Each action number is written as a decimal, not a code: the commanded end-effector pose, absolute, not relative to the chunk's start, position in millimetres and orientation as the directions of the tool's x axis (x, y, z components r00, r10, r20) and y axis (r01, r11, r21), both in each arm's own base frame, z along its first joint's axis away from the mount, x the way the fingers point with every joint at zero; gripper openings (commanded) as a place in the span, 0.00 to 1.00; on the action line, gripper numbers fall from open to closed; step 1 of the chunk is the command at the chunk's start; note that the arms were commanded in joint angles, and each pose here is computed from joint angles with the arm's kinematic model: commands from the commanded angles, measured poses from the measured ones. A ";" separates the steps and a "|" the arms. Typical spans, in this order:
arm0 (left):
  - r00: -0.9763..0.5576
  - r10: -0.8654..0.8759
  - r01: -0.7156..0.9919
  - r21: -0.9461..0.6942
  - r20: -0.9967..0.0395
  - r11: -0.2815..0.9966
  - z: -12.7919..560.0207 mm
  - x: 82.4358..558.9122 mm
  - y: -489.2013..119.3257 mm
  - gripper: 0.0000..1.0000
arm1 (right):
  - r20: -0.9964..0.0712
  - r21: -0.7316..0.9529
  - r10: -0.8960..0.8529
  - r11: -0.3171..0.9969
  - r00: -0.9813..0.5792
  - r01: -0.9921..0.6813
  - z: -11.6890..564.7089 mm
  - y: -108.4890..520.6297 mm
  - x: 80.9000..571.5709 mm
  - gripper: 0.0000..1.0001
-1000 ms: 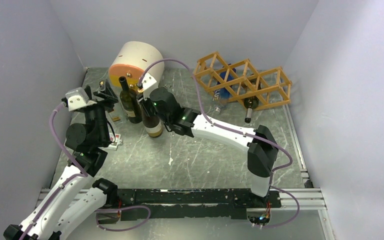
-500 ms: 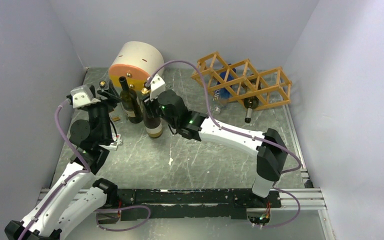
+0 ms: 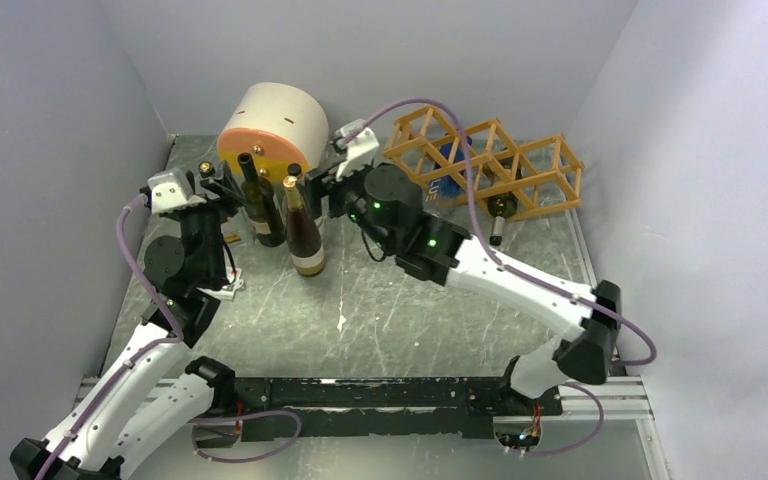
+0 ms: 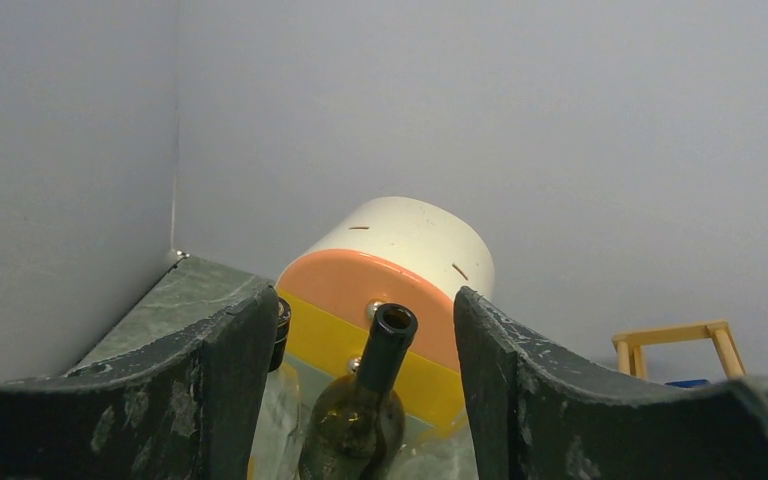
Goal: Take the wine bottle off the wine rack
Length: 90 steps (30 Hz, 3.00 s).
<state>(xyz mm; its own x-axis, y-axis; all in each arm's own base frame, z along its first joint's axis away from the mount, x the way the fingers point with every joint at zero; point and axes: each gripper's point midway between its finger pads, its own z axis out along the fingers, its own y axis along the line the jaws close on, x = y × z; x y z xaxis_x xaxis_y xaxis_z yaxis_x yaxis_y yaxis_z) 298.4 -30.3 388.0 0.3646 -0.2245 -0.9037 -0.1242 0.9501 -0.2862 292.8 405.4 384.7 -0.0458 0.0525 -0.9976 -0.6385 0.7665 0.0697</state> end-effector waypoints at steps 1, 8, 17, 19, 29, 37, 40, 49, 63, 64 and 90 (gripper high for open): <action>0.407 -0.242 -0.081 -0.299 -0.881 0.951 409.2 289.2 -29.5 0.69 | -0.991 0.120 0.066 0.795 -0.113 -0.594 382.6 364.8 273.9 0.76; 0.436 -0.269 0.030 -0.284 -0.859 0.958 430.7 275.3 -41.0 0.73 | -0.970 0.142 0.045 0.903 -0.240 -0.406 324.9 269.0 249.5 0.84; 0.434 -0.274 0.163 -0.225 -0.858 0.961 439.9 269.9 -64.4 0.76 | -0.921 0.213 0.134 0.959 -0.366 -0.185 251.8 188.3 262.5 0.95; 0.432 -0.271 0.165 -0.220 -0.860 0.961 439.4 270.7 -65.5 0.77 | -0.897 0.257 0.174 0.953 -0.406 -0.160 239.0 177.6 278.1 0.96; 0.415 -0.271 0.171 -0.218 -0.869 0.961 436.5 274.7 -69.0 0.76 | -0.772 0.405 0.349 0.914 -0.531 0.011 184.2 160.8 353.3 1.00; 0.417 -0.262 0.166 -0.210 -0.870 0.963 430.5 278.4 -70.4 0.75 | -0.754 0.449 0.475 0.877 -0.454 0.171 153.3 145.0 402.6 1.00; 0.390 -0.260 0.159 -0.213 -0.883 0.964 425.1 285.7 -73.3 0.75 | -0.760 0.458 0.496 0.867 -0.420 0.195 143.5 139.4 417.6 1.00; 0.397 -0.260 0.166 -0.210 -0.880 0.964 429.3 281.7 -72.6 0.74 | -0.772 0.473 0.536 0.844 -0.342 0.254 118.4 127.6 447.7 1.00; 0.416 -0.257 0.126 -0.225 -0.872 0.966 428.4 279.8 -63.1 0.71 | -0.767 0.500 0.570 0.818 -0.294 0.283 88.6 126.6 483.2 0.85; 0.412 -0.257 0.121 -0.226 -0.874 0.966 426.9 281.1 -63.0 0.71 | -0.765 0.504 0.574 0.816 -0.292 0.283 85.1 127.1 485.2 0.83; 0.404 -0.279 0.168 -0.230 -0.871 0.959 431.1 277.2 -70.0 0.67 | -0.646 0.708 0.713 0.693 -0.272 0.135 122.7 134.7 385.3 0.06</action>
<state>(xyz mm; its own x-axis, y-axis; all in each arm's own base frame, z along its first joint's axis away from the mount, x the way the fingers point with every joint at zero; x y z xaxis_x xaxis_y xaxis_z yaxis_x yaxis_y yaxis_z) 284.6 -69.1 413.5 0.3698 -0.2491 -0.8951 0.1310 0.9677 -0.2152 396.2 136.1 89.7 -0.3290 0.6480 -0.6869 0.1735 0.7565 0.6306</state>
